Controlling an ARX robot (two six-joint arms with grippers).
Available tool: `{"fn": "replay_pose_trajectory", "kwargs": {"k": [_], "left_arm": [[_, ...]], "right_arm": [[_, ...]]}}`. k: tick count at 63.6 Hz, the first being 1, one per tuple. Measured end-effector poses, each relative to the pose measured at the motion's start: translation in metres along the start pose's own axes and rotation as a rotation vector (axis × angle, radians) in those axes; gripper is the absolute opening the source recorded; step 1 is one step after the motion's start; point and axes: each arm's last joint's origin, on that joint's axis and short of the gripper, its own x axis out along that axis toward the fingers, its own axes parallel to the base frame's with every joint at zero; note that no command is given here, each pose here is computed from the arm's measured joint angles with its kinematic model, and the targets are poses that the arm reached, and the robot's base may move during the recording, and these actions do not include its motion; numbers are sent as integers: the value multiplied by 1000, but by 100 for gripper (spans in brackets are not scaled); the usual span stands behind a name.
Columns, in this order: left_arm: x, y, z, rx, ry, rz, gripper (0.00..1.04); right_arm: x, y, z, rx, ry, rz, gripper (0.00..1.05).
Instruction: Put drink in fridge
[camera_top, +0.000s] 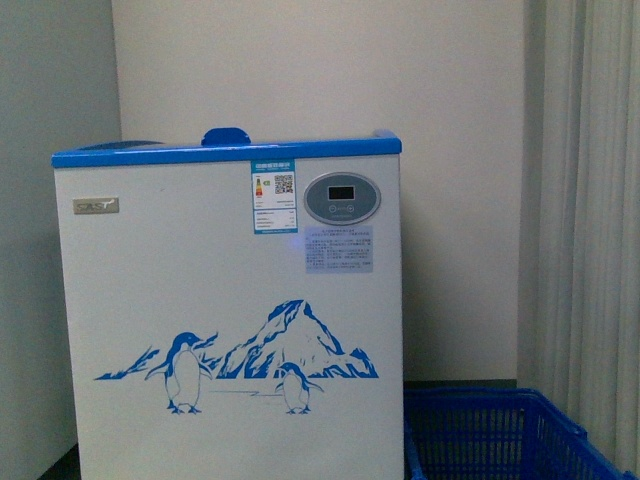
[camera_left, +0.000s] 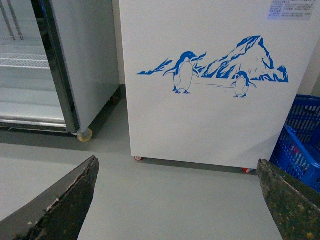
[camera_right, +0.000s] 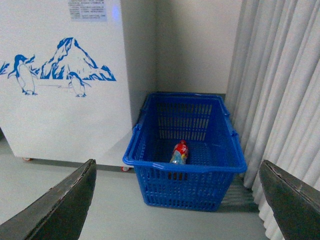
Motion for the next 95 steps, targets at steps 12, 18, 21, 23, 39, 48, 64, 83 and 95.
{"fn": "replay_pose_trajectory", "kwargs": {"k": [12,18,21,23,39,48,64,83,95], "left_arm": [[0,0,0,0,0,1,97],[0,0,0,0,0,0,97],[0,0,0,0,0,1,97],[0,0,0,0,0,-1,97],[0,0,0,0,0,0,97],[0,0,0,0,0,0,97],[0,0,0,0,0,0,97],[0,0,0,0,0,2,97],[0,0,0,0,0,0,97]], "right_arm": [[0,0,0,0,0,0,97],[0,0,0,0,0,0,97],[0,0,0,0,0,0,97],[0,0,0,0,0,0,97],[0,0,0,0,0,0,97],[0,0,0,0,0,0,97],[0,0,0,0,0,0,97],[3,-5,-1,58,266,-163,97],[43,-35,-10,163,595,-298,97]]}}
